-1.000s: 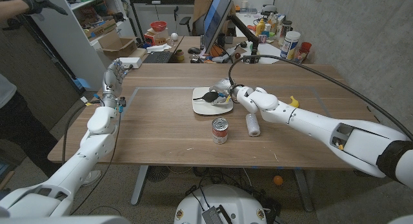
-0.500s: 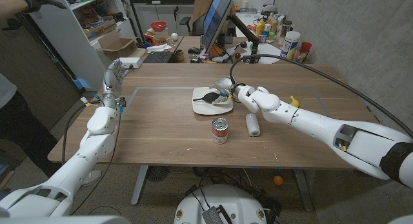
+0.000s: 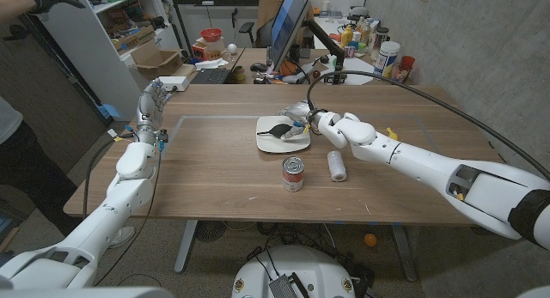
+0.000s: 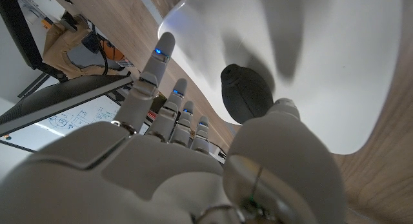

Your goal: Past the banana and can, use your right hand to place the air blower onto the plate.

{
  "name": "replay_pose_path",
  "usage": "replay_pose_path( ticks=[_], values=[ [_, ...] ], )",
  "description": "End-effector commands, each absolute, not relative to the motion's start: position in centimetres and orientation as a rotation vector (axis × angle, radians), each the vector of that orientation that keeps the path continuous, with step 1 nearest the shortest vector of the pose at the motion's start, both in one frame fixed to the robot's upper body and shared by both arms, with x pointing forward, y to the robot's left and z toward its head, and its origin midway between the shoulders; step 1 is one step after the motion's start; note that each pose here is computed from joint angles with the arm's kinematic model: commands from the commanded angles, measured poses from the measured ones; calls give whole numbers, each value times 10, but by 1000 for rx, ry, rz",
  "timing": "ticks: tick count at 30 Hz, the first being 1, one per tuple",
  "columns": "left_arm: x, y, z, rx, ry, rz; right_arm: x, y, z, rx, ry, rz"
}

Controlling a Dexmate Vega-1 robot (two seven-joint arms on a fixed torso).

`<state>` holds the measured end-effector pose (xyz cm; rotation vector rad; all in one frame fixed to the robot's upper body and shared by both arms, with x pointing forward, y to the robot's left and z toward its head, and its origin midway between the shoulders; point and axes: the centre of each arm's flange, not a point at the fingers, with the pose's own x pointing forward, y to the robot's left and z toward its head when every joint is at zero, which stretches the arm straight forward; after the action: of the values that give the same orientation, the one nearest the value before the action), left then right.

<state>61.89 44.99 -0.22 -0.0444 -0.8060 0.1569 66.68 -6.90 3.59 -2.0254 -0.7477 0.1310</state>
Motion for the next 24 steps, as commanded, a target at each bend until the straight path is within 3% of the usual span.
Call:
replay_pose_path(
  ticks=[1,24],
  values=[
    [619,451,-2,-47,-807,157,662,-66,48,-1983,-777,173],
    [619,452,-1,-43,-807,159,645,-61,78,-1854,-889,177]
  ],
)
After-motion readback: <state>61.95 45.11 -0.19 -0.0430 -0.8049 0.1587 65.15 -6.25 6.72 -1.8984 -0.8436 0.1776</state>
